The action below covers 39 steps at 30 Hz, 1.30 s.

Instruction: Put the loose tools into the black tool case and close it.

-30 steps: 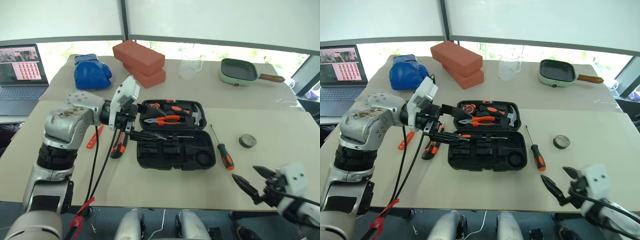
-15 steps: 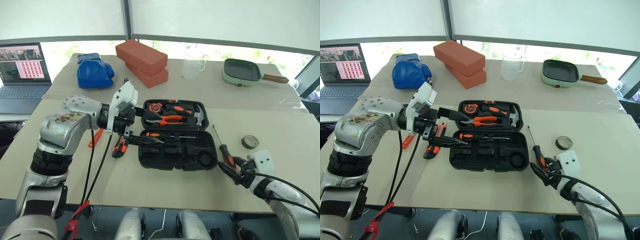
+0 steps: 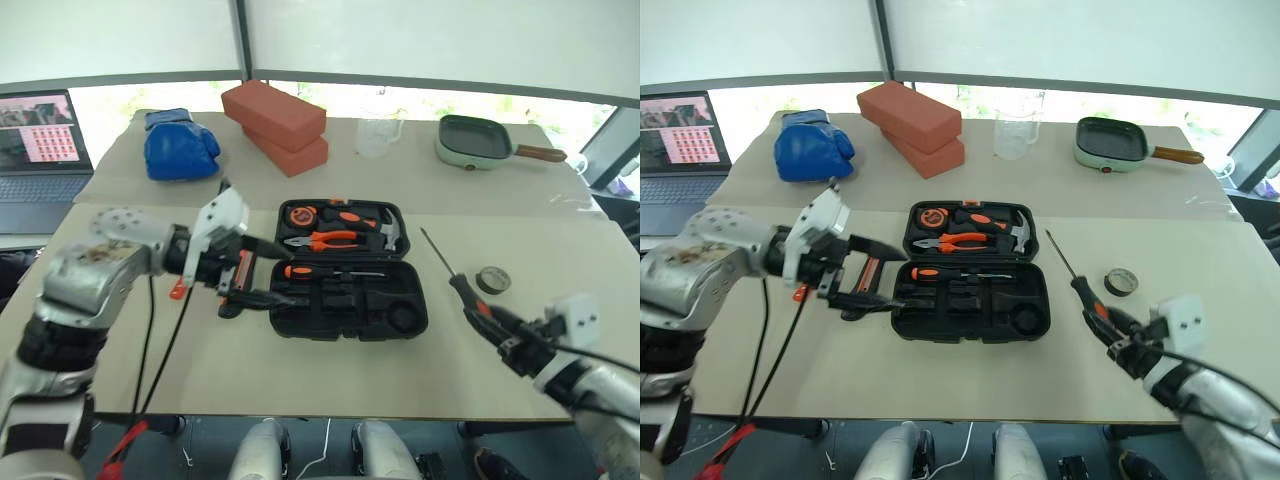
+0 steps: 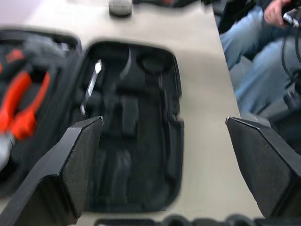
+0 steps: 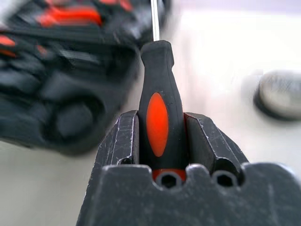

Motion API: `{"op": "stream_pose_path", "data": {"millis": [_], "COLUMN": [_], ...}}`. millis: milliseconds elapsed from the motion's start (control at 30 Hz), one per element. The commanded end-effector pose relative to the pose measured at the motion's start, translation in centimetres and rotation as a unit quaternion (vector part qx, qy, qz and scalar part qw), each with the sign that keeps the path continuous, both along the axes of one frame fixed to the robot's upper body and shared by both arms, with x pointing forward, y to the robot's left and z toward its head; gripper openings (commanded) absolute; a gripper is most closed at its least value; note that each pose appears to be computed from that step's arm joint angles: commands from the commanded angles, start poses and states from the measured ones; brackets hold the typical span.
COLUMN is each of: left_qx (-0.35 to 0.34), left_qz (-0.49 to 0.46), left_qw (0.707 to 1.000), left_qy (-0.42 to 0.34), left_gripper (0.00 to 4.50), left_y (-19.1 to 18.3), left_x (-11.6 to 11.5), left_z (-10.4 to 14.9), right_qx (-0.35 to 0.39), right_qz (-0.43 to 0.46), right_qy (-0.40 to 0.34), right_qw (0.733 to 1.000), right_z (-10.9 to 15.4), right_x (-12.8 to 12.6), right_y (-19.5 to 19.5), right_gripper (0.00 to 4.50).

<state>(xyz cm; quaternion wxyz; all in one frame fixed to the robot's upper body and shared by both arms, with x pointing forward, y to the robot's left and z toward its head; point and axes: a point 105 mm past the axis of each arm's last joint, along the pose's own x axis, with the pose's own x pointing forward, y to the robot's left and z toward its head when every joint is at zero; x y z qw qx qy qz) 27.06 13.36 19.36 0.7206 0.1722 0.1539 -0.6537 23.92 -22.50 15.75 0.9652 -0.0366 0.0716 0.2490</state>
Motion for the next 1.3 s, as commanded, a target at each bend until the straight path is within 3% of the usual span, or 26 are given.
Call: {"op": "stream_pose_path", "data": {"millis": [33, 167, 433, 600, 1067, 1133, 1300], "left_qx": [-0.006, -0.006, -0.014, -0.013, -0.018, -0.018, -0.017], "left_qz": [0.006, 0.020, 0.061, 0.068, 0.067, 0.067, 0.067], "left_qw": [1.000, 0.999, 0.997, 0.996, 0.996, 0.996, 0.995], "left_qy": [-0.022, -0.025, -0.053, -0.054, -0.063, -0.064, -0.067], "left_gripper": [4.50, 4.50, 4.50, 4.50, 4.50, 4.50, 4.50], "left_y": [0.5, 0.6, 0.9, 0.9, 0.4, 0.4, 0.4], "left_x": [-1.2, -1.5, -0.7, -0.9, -0.7, -0.6, -0.4], "left_z": [1.2, 0.9, 1.2, 1.1, 1.2, 1.2, 1.2], "right_qx": [-0.024, -0.081, -0.221, -0.250, -0.246, -0.245, -0.222], "right_qz": [0.162, 0.301, 0.375, 0.391, 0.412, 0.411, 0.414], "right_qy": [-0.011, 0.014, 0.052, 0.039, 0.028, 0.028, 0.003], "right_qw": [0.986, 0.950, 0.899, 0.885, 0.877, 0.878, 0.883], "right_z": [2.6, 1.7, -2.3, -2.9, -2.5, -2.4, -0.3], "right_x": [0.1, 1.7, 6.8, 8.2, 10.0, 10.0, 9.8], "right_y": [3.2, 5.5, 5.2, 5.3, 7.1, 7.0, 7.6], "right_gripper": [1.12, 1.12, 1.12, 1.12, 1.12, 2.12, 3.71]}}
